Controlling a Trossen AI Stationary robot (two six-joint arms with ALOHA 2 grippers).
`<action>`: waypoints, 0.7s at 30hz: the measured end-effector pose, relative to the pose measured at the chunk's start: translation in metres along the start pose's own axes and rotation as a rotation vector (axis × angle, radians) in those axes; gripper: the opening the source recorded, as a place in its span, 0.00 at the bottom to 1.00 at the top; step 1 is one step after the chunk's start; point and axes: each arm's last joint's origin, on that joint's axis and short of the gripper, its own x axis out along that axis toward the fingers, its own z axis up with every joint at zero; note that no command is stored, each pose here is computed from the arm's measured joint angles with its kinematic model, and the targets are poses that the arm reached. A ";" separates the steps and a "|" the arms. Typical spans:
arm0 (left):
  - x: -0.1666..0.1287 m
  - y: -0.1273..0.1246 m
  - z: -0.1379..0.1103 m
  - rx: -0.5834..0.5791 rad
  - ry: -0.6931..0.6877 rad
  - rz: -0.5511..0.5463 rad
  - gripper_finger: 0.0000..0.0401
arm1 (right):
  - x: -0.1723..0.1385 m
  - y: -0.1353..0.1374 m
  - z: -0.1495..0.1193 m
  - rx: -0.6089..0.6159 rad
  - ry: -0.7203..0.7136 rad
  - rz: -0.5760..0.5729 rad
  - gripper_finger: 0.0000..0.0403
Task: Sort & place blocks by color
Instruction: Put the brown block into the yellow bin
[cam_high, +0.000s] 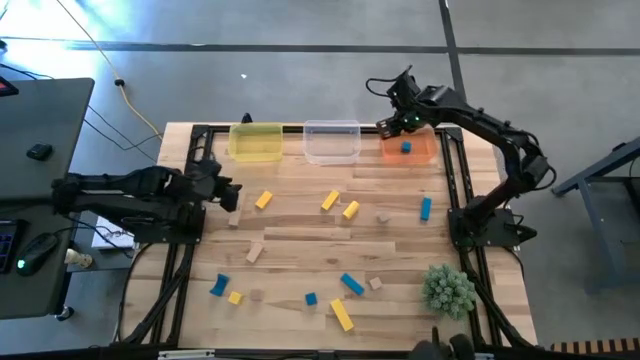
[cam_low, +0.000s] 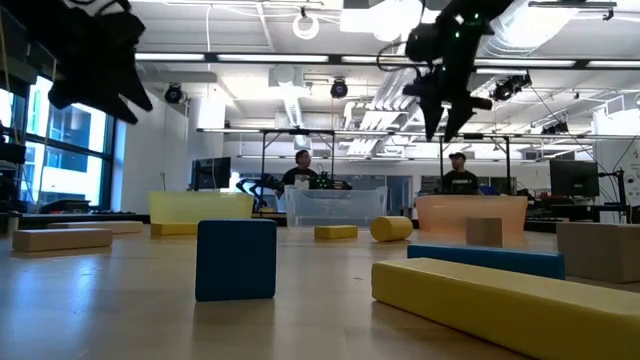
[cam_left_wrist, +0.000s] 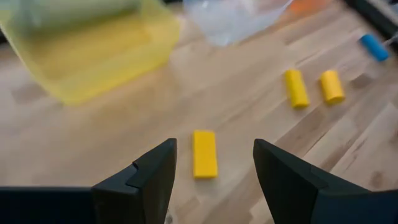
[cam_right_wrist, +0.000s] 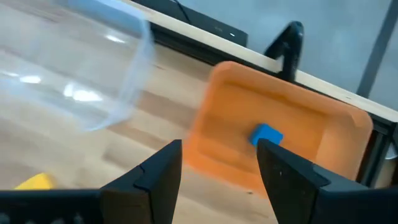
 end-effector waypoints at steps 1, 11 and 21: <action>0.003 -0.001 0.000 -0.011 0.029 0.006 0.50 | -0.004 0.003 -0.002 -0.002 -0.009 0.010 0.49; 0.038 -0.001 0.004 -0.088 0.275 0.090 0.50 | -0.023 0.025 -0.014 -0.047 -0.057 0.072 0.49; 0.063 0.001 0.004 -0.188 0.396 0.199 0.50 | -0.023 0.028 -0.016 -0.083 -0.056 0.076 0.49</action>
